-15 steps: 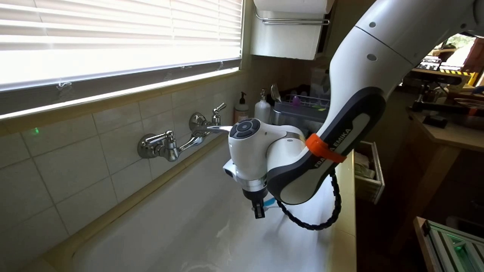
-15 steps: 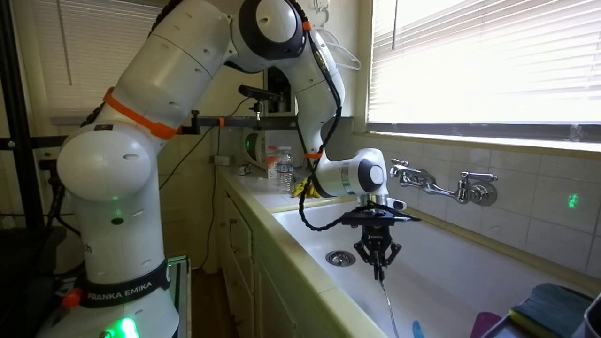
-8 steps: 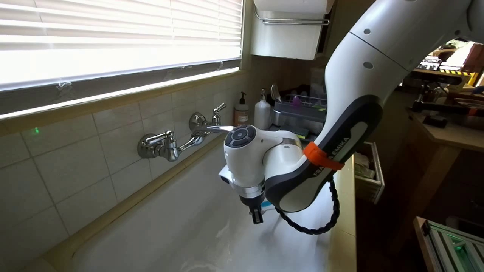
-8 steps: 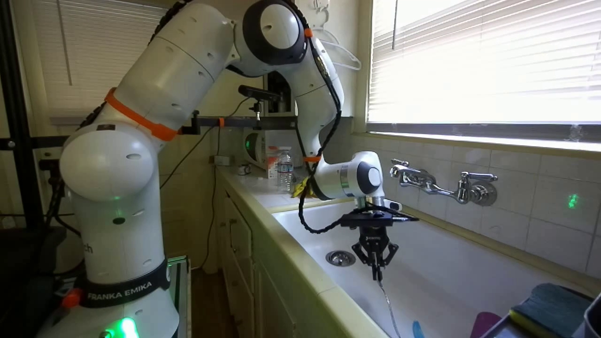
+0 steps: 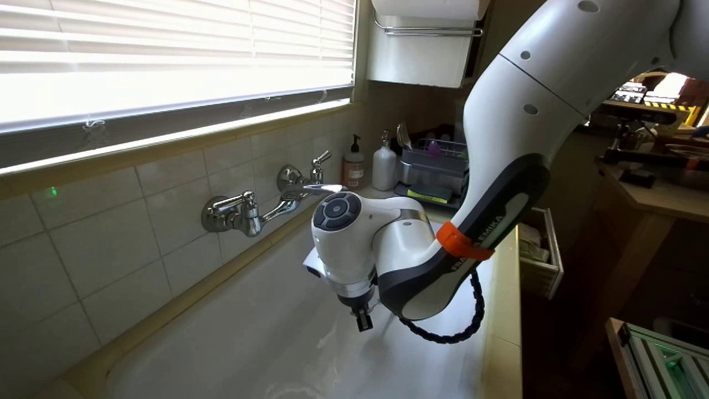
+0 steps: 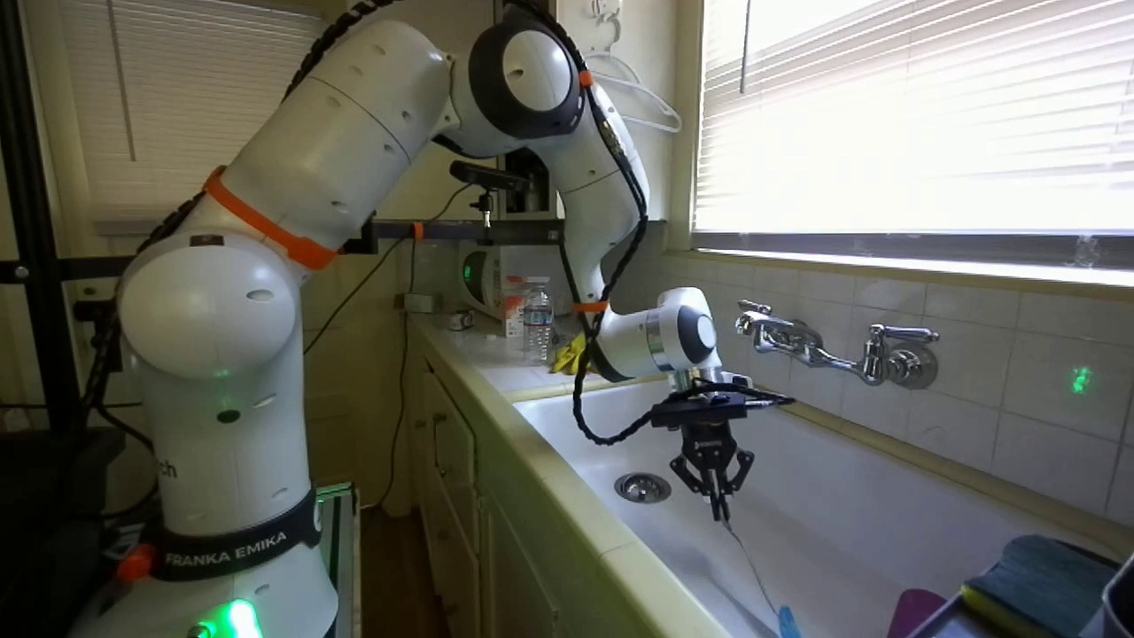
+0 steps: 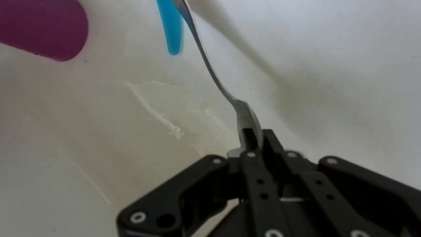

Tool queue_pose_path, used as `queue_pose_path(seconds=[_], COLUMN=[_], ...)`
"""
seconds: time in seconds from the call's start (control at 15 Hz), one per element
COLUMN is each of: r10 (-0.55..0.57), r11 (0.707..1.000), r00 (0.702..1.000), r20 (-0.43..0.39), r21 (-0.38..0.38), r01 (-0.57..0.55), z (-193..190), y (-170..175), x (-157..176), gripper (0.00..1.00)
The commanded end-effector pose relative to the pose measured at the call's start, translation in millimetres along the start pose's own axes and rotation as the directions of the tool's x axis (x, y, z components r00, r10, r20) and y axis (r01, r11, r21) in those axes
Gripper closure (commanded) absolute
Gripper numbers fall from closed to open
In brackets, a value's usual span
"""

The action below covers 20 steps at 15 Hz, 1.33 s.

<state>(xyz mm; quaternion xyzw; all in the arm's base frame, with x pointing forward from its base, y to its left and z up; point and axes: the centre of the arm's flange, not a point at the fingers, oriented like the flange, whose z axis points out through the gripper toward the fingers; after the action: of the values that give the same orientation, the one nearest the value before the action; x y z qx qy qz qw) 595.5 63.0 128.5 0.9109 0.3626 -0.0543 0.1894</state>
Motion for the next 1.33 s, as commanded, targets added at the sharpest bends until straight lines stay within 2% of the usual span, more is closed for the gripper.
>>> queue_pose_path(seconds=[0.0, 0.47, 0.87, 1.27], r10=[-0.053, -0.129, -0.194, -0.215], r11=[0.996, 0.985, 0.977, 0.975], r00=[0.999, 0.991, 0.976, 0.968], r20=[0.014, -0.033, -0.102, -0.126], r21=[-0.069, -0.123, -0.109, -0.081], r01=[0.054, 0.125, 0.183, 0.206], z=[10, 11, 1, 5], y=[9, 10, -1, -10], x=[20, 43, 54, 59], gripper=[0.98, 0.98, 0.98, 0.98])
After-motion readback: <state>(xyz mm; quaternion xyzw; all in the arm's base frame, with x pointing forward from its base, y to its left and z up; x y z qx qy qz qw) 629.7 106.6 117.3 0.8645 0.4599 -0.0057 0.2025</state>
